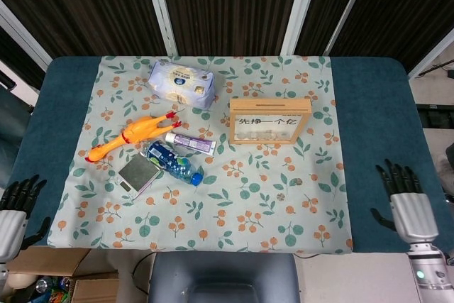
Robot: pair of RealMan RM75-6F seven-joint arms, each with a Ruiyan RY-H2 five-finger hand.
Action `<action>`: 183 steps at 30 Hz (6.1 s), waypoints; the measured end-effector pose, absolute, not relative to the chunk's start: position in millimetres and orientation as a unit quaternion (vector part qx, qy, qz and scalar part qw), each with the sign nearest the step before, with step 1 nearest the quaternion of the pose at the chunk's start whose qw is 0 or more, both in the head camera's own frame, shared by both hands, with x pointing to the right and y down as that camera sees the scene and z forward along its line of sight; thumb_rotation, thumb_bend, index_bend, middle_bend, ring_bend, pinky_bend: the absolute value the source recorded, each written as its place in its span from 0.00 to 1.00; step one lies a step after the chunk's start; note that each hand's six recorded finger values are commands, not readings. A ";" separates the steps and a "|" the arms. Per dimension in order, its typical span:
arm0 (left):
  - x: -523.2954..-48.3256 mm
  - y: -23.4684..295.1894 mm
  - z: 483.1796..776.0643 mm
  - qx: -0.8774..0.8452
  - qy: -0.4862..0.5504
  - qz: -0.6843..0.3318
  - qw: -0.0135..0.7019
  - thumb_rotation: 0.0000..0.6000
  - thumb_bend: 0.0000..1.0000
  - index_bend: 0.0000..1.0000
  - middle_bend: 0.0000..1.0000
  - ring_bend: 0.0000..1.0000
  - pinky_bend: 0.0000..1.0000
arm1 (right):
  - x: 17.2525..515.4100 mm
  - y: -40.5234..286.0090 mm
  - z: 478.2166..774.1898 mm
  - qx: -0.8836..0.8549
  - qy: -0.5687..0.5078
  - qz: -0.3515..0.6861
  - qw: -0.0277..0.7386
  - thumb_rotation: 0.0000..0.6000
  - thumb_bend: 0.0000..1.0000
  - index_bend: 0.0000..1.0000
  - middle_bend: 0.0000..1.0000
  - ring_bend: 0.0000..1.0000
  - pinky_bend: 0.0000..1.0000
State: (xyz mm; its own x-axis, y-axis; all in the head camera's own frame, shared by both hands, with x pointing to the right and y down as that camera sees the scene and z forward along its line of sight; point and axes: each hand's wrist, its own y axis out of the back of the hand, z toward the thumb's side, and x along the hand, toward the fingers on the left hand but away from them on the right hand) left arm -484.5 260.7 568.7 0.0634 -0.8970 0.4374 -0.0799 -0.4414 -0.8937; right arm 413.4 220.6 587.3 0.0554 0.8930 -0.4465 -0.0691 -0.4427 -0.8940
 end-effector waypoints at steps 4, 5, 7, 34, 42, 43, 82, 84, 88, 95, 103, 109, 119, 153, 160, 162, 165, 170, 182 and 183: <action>-485.3 261.1 569.4 -0.633 0.384 -0.566 0.362 1.00 0.41 0.00 0.00 0.00 0.00 | 372.3 216.8 607.7 -0.617 -0.319 0.578 0.428 1.00 0.38 0.00 0.00 0.00 0.00; -485.7 261.0 569.3 -0.633 0.385 -0.566 0.361 1.00 0.41 0.00 0.00 0.00 0.00 | 358.7 216.1 614.5 -0.622 -0.314 0.571 0.434 1.00 0.38 0.00 0.00 0.00 0.00; -486.3 260.9 569.3 -0.632 0.385 -0.566 0.362 1.00 0.41 0.00 0.00 0.00 0.00 | 338.6 215.6 625.1 -0.631 -0.309 0.560 0.439 1.00 0.38 0.00 0.00 0.00 0.00; -496.8 263.9 575.9 -0.633 0.386 -0.575 0.346 1.00 0.41 0.00 0.00 0.00 0.00 | 250.0 235.1 724.7 -0.683 -0.268 0.529 0.428 1.00 0.38 0.52 0.00 0.00 0.00; -495.4 263.5 575.9 -0.633 0.385 -0.575 0.346 1.00 0.41 0.00 0.00 0.00 0.00 | 247.5 234.0 727.8 -0.683 -0.270 0.527 0.427 1.00 0.38 0.52 0.00 0.00 0.00; -495.3 263.4 575.8 -0.633 0.385 -0.575 0.346 1.00 0.41 0.00 0.00 0.00 0.00 | 248.0 233.9 728.2 -0.682 -0.269 0.528 0.428 1.00 0.38 0.51 0.00 0.00 0.00; -495.8 264.8 578.2 -0.633 0.381 -0.581 0.341 1.00 0.41 0.00 0.00 0.00 0.00 | 245.0 235.2 742.9 -0.685 -0.255 0.538 0.421 1.00 0.38 0.59 0.00 0.00 0.00; -495.8 265.0 578.4 -0.633 0.381 -0.581 0.341 1.00 0.41 0.00 0.00 0.00 0.00 | 244.7 234.8 743.1 -0.684 -0.255 0.537 0.422 1.00 0.38 0.61 0.00 0.00 0.00; -495.6 264.6 578.9 -0.634 0.381 -0.581 0.340 1.00 0.41 0.00 0.00 0.00 0.00 | 244.4 233.3 742.9 -0.684 -0.257 0.535 0.425 1.00 0.38 0.63 0.00 0.00 0.00; -495.3 264.8 580.0 -0.635 0.381 -0.580 0.339 1.00 0.41 0.00 0.00 0.00 0.00 | 244.5 229.9 741.6 -0.681 -0.262 0.532 0.430 1.00 0.39 0.64 0.00 0.00 0.00; -494.8 263.8 581.0 -0.638 0.383 -0.576 0.338 1.00 0.41 0.00 0.00 0.00 0.00 | 242.4 225.6 739.4 -0.682 -0.269 0.520 0.438 1.00 0.40 0.61 0.02 0.00 0.00; -499.3 265.8 581.0 -0.636 0.383 -0.581 0.334 1.00 0.41 0.00 0.00 0.00 0.00 | 240.6 222.7 738.8 -0.683 -0.273 0.514 0.441 1.00 0.48 0.63 0.04 0.00 0.00; -499.8 265.5 580.3 -0.636 0.383 -0.580 0.334 1.00 0.41 0.00 0.00 0.00 0.00 | 239.2 223.7 741.2 -0.685 -0.270 0.516 0.437 1.00 0.60 0.65 0.06 0.00 0.00; -497.6 264.2 574.9 -0.635 0.389 -0.575 0.340 1.00 0.41 0.00 0.00 0.00 0.00 | 217.5 125.8 614.5 -0.636 -0.435 0.398 0.499 1.00 0.61 0.72 0.09 0.00 0.00; -499.6 263.0 573.5 -0.634 0.388 -0.576 0.341 1.00 0.41 0.00 0.00 0.00 0.00 | 204.8 53.6 586.4 -0.592 -0.464 0.406 0.519 1.00 0.62 0.72 0.09 0.00 0.00; -499.0 263.0 573.7 -0.636 0.387 -0.575 0.340 1.00 0.41 0.00 0.00 0.00 0.00 | 201.3 36.9 587.1 -0.589 -0.465 0.415 0.515 1.00 0.62 0.72 0.09 0.00 0.00; -498.6 262.9 574.4 -0.638 0.385 -0.574 0.339 1.00 0.41 0.00 0.00 0.00 0.00 | 196.4 16.6 592.1 -0.581 -0.456 0.433 0.517 1.00 0.62 0.73 0.10 0.00 0.00; -499.5 262.2 575.8 -0.640 0.384 -0.575 0.335 1.00 0.41 0.00 0.00 0.00 0.00 | 192.2 -5.1 603.2 -0.572 -0.436 0.462 0.518 1.00 0.62 0.73 0.10 0.00 0.00; -499.7 260.3 577.0 -0.640 0.382 -0.578 0.331 1.00 0.41 0.00 0.00 0.00 0.00 | 193.4 -10.5 633.2 -0.564 -0.399 0.506 0.517 1.00 0.62 0.72 0.10 0.00 0.00; -499.6 260.2 576.8 -0.641 0.382 -0.578 0.331 1.00 0.41 0.00 0.00 0.00 0.00 | 193.6 -10.6 634.7 -0.563 -0.398 0.507 0.517 1.00 0.62 0.72 0.10 0.00 0.00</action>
State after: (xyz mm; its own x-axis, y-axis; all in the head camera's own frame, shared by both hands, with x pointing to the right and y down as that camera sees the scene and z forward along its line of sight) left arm -499.6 260.2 576.8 0.0400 -0.8721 0.4877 -0.1066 -0.4891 -0.8657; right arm 193.6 -10.6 634.7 0.1689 0.9724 -0.1607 -0.0762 -0.1497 -0.9858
